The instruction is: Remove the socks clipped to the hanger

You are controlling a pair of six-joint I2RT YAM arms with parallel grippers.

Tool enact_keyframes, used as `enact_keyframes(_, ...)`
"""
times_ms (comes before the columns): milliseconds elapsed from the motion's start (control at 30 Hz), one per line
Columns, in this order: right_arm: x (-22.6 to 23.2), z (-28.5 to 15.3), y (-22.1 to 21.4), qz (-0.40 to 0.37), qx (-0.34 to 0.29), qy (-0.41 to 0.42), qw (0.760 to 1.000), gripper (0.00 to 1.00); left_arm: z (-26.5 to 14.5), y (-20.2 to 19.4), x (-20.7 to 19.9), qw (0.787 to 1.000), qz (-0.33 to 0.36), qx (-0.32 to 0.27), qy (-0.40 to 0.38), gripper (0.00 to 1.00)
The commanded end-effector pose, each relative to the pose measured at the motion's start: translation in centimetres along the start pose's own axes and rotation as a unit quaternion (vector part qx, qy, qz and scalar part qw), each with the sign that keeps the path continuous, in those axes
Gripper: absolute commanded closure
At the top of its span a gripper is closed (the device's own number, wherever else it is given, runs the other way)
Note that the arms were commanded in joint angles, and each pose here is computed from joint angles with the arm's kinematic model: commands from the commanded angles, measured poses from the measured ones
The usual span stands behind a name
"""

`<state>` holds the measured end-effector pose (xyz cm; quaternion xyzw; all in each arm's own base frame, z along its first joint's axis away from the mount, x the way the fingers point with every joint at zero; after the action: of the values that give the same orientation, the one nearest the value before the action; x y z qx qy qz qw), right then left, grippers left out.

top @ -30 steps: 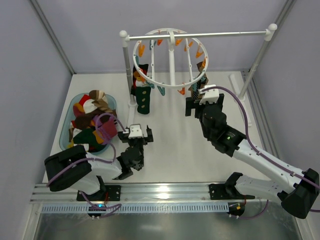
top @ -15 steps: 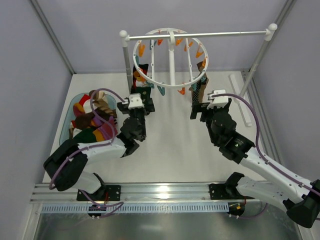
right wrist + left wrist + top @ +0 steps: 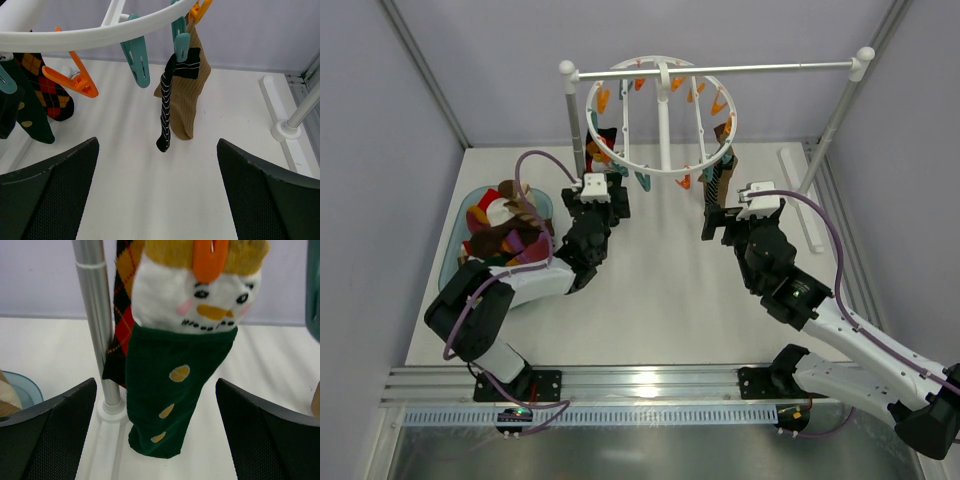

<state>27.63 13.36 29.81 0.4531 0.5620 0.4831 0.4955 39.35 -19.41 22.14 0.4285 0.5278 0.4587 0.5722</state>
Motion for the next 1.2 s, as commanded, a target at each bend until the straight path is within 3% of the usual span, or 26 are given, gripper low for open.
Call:
enact_keyframes(0, -0.1, 0.0, 1.2, 0.022, -0.021, -0.001, 1.000, 0.00, 1.1, -0.5, -0.8, 1.000, -0.017, 0.006, -0.020, 0.01)
enact_keyframes(300, 0.0, 0.1, 1.1, 0.021, -0.019, -0.001, 1.000, 0.00, 2.4, -1.2, -0.9, 1.000, -0.010, 0.005, -0.028, 0.01)
enact_keyframes(367, 0.0, 0.1, 1.1, 0.021, -0.019, -0.001, 1.000, 0.00, 2.8, -1.6, -0.9, 0.999, -0.011, 0.005, -0.031, 0.09)
enact_keyframes(567, 0.0, 0.1, 1.1, 0.021, -0.019, -0.001, 1.000, 0.00, 3.4, -2.0, -1.2, 0.999, 0.000, -0.008, -0.041, 0.68)
enact_keyframes(600, 0.0, 0.1, 1.0, 0.020, -0.018, -0.001, 1.000, 0.00, 3.4, -2.0, -1.2, 0.999, -0.001, -0.013, -0.040, 0.87)
enact_keyframes(667, 0.0, 0.2, 1.1, 0.020, -0.019, -0.003, 1.000, 0.00, 2.9, -2.7, -0.6, 0.999, -0.002, -0.012, -0.037, 1.00)
enact_keyframes(967, 0.3, 0.5, 0.9, 0.007, -0.010, -0.001, 1.000, 0.00, -1.2, -2.7, -0.7, 0.996, -0.047, -0.024, -0.072, 1.00)
enact_keyframes(1167, 0.8, 0.1, 1.3, 0.015, -0.013, 0.014, 1.000, 0.00, -4.9, -1.7, -4.5, 0.991, -0.035, -0.049, -0.121, 1.00)
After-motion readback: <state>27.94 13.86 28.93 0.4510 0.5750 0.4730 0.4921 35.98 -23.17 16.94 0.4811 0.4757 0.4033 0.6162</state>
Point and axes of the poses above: each gripper's point midway between its finger pads, its own z axis out along the fingers, its own x axis along the line the jaws close on, y = z × x, the point moved 2 cm from there along -z, back along the fingers, and after that the axes turned 8 degrees about -z, right-handed, at the moved point
